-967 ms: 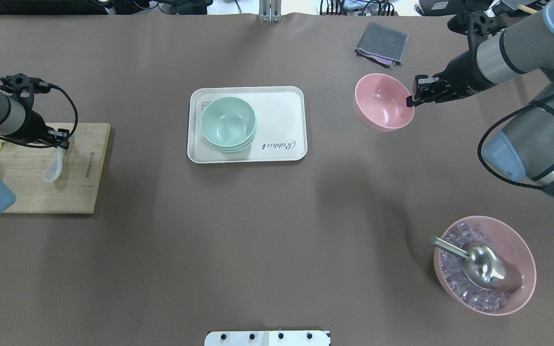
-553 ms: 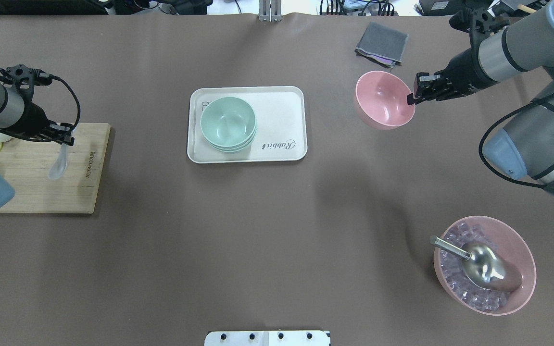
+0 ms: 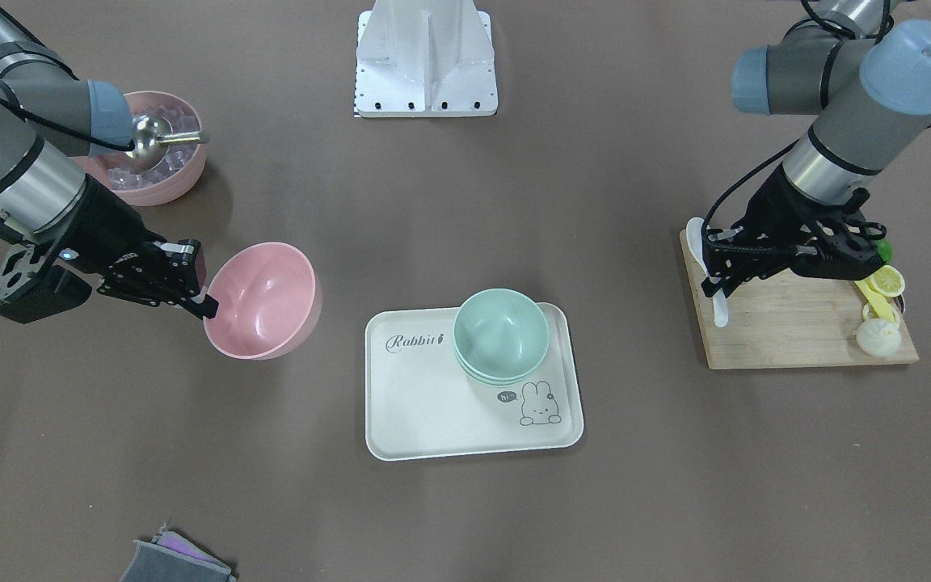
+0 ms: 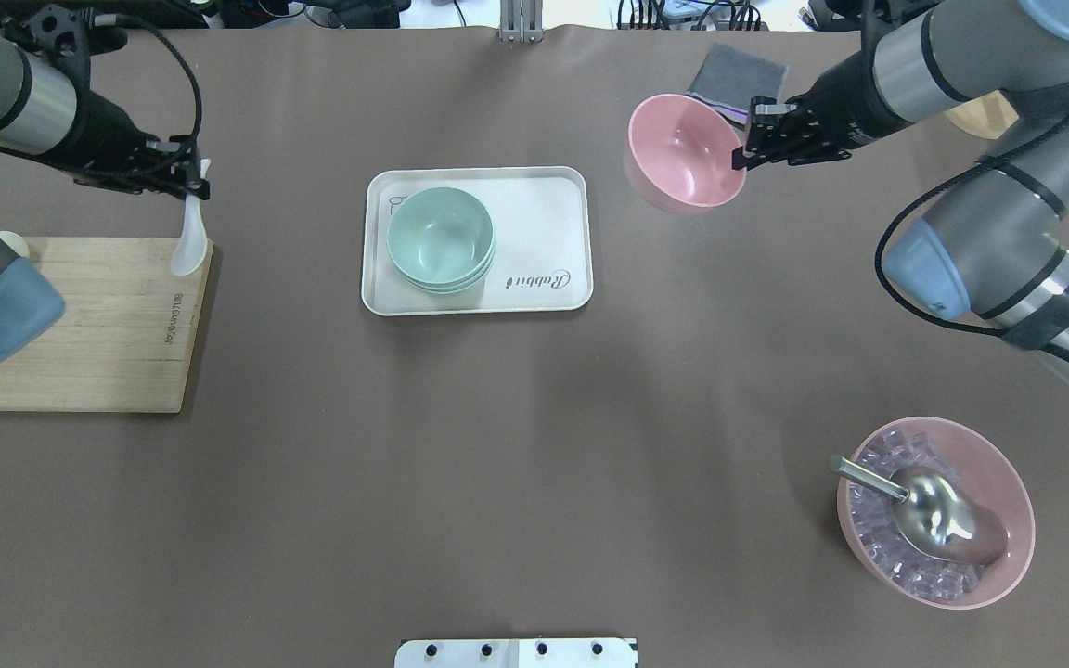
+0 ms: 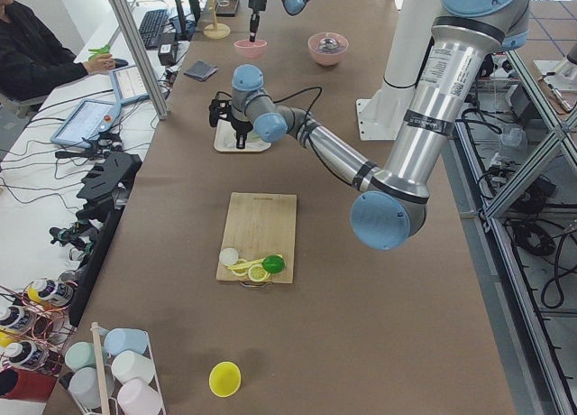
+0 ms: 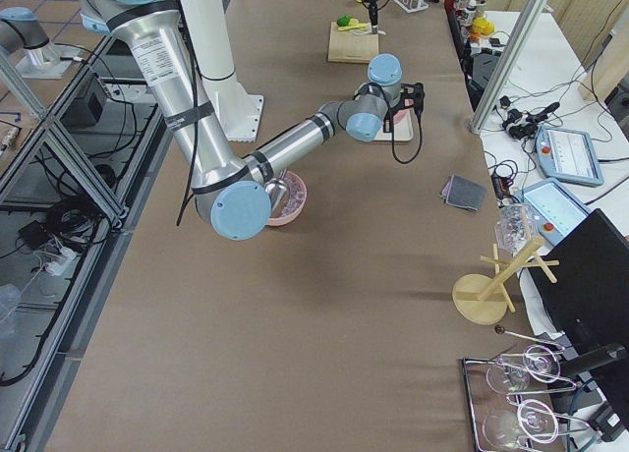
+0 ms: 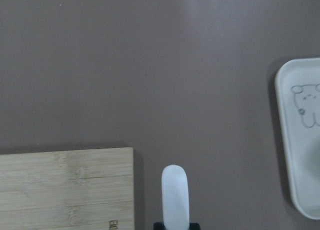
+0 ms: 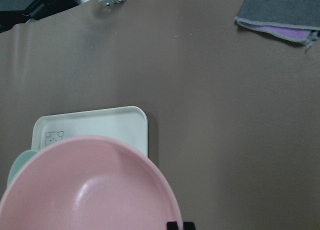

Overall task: Stack pink bowl on green and place spoon
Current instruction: 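Lower the pink bowl onto the green bowls while the left lifts the spoon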

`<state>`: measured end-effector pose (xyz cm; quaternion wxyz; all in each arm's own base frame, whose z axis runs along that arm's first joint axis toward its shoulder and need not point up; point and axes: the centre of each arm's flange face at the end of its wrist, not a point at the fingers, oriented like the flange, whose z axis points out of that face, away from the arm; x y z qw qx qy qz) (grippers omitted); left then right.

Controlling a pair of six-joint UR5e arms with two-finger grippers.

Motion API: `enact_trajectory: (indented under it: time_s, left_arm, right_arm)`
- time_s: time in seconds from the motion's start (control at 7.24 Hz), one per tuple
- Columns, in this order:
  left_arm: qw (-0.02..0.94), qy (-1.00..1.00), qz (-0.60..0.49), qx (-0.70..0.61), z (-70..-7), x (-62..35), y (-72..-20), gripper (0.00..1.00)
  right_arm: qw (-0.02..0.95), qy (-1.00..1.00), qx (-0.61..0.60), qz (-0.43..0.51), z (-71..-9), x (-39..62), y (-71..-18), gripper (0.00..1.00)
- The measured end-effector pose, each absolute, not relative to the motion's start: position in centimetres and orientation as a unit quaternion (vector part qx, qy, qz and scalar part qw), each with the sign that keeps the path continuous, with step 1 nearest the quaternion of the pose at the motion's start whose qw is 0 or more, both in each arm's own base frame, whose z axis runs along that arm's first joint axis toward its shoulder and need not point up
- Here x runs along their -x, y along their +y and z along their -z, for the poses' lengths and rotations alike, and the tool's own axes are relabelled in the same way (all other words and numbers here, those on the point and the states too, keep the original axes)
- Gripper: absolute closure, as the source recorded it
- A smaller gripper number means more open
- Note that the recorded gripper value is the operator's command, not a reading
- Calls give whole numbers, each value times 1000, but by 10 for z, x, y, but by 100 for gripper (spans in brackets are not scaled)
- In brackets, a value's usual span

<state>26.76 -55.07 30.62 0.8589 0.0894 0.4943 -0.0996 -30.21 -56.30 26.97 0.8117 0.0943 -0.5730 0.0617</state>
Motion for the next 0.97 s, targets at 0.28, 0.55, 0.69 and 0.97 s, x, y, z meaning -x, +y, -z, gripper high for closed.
enact_trajectory:
  time_s: [0.28,0.55,0.69,0.97]
  left_arm:
    - [825,533,171,-72,-255,-274,-561,100]
    - [816,539,191,-80,-244,-275,-565,100]
    - [816,538,195,-82,-244,-276,-567,100]
    - [814,539,196,-88,-251,-278,-573,100]
  right_arm:
    - [807,-572,-106,-96,-237,358,-556,100]
    - [803,-567,-121,-138,-199,436,-554,100]
    - [800,-567,-123,-153,-182,469,-547,100]
    - [796,-564,-134,-175,-158,521,-533,100]
